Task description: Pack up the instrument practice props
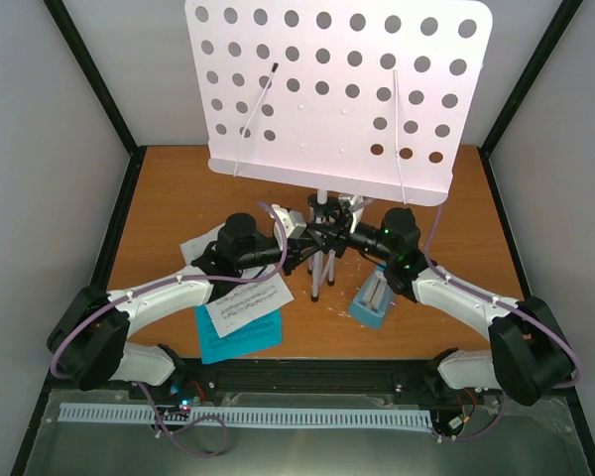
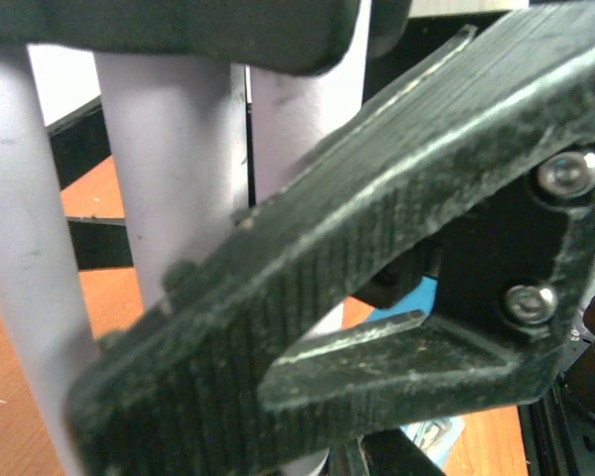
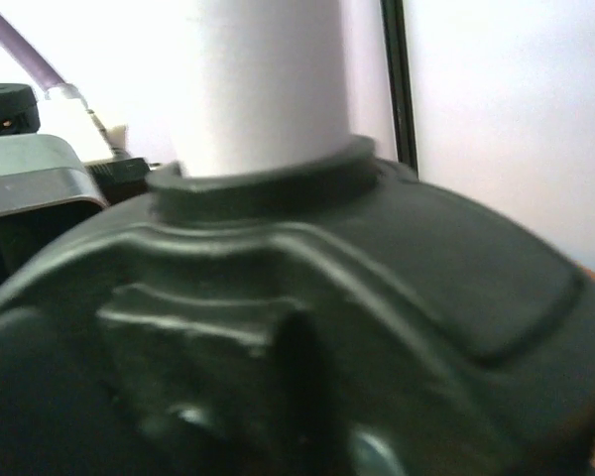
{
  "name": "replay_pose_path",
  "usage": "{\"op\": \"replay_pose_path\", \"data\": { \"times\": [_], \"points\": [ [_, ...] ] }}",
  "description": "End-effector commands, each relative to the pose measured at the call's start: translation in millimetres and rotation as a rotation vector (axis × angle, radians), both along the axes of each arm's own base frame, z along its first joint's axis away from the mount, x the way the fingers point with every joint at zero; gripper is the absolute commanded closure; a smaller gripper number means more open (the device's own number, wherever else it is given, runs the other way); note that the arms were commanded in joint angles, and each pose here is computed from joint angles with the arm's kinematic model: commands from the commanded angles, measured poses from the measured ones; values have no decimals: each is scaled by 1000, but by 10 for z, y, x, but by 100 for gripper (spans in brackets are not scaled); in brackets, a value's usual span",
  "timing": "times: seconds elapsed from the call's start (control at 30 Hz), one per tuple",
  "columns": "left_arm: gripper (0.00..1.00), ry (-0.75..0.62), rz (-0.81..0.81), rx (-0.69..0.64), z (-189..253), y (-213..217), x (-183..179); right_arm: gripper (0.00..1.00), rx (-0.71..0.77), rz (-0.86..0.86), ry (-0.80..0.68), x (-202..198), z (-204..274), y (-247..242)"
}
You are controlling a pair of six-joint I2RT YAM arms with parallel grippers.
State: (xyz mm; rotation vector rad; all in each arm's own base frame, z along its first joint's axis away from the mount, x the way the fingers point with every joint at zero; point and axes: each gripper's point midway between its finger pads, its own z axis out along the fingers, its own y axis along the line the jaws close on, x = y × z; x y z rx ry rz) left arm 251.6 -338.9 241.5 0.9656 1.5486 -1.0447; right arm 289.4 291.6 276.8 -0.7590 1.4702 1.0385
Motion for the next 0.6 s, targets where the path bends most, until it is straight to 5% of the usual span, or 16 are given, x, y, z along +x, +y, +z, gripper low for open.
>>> {"op": "replay_pose_path", "data": {
  "times": [0.0, 0.2, 0.37, 0.57],
  "points": [
    [100, -134, -62, -134, 546, -54, -91, 43, 62, -7, -46, 40, 237, 29],
    [100, -141, -49, -151, 706, -59, -59, 77, 102, 7, -71, 1, 434, 34],
    [100, -112, -62, -176, 1120, -66, -80, 87, 152, 11, -57, -48, 744, 11],
    [100, 107, -69, -199, 1406, -35, -157, 97, 152, -1, 178, -10, 881, 93]
  ]
}}
